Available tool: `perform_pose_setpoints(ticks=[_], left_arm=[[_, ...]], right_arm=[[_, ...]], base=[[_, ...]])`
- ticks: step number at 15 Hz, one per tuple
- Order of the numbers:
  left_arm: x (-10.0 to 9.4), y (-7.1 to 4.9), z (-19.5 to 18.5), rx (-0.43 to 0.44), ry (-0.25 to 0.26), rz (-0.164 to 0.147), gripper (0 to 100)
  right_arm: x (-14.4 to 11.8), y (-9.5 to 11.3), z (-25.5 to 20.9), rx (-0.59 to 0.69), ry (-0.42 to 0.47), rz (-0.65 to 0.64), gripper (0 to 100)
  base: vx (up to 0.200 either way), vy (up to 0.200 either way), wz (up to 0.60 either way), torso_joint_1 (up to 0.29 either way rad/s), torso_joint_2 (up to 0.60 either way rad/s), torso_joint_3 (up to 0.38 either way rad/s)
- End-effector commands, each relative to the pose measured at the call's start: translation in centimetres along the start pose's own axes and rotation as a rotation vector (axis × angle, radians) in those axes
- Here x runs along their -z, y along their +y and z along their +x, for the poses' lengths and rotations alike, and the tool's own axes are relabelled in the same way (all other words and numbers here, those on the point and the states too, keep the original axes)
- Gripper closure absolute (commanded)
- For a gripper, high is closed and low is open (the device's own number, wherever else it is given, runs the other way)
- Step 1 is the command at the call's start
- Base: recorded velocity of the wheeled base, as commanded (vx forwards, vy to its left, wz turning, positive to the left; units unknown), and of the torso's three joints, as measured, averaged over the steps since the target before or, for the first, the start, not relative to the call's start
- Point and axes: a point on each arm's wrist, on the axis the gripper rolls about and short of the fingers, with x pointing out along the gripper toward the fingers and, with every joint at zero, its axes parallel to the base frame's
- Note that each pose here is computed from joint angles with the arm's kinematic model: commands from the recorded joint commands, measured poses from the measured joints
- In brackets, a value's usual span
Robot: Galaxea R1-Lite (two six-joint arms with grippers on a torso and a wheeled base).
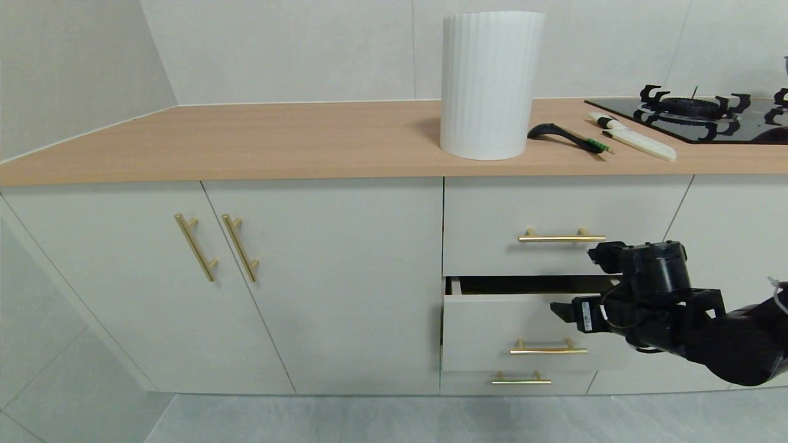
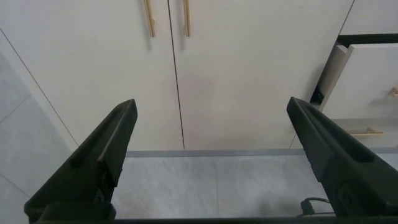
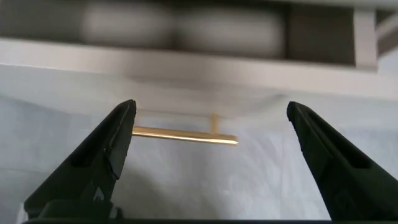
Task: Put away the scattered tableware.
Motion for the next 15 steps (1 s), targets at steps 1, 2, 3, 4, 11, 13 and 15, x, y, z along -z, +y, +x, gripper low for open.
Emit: perform_pose_setpoints(ticks=[1,2,3,4,11,13,15], left_arm=[[0.0,0.0,0.0,0.001,0.000,0.000,0],[0.0,0.0,0.0,0.000,0.000,0.000,0],[0.0,0.0,0.0,0.000,0.000,0.000,0],[0.0,0.0,0.0,0.001,0.000,0.000,0],[0.0,0.0,0.0,0.000,0.000,0.000,0],[0.0,0.0,0.0,0.000,0.000,0.000,0],[0.0,0.0,0.0,0.000,0.000,0.000,0]], right_arm=[[-0.9,0.8,-1.4,-0.034,-0.056,0.000,0],[-0.6,1.0,-0.9,-0.037,-0.059,0.015,0],[-0.3,1.2,0.0,-0.037,-0.068,0.030,0],[0.0,1.3,1.0,-0.035,-0.083,0.034,0],[2.0,1.7,5.0,-0.001,-0.143,0.045,0],[2.0,1.7,5.8,-0.001,-0.176,0.054,0],[2.0,1.8,6.5,0.006,-0.183,0.066,0]], base=[[0.000,0.000,0.00,0.000,0.00,0.000],[0.000,0.000,0.00,0.000,0.00,0.000],[0.000,0.000,0.00,0.000,0.00,0.000],[0.000,0.000,0.00,0.000,0.00,0.000],[0.000,0.000,0.00,0.000,0.00,0.000],[0.000,0.000,0.00,0.000,0.00,0.000],[0.000,0.000,0.00,0.000,0.00,0.000]])
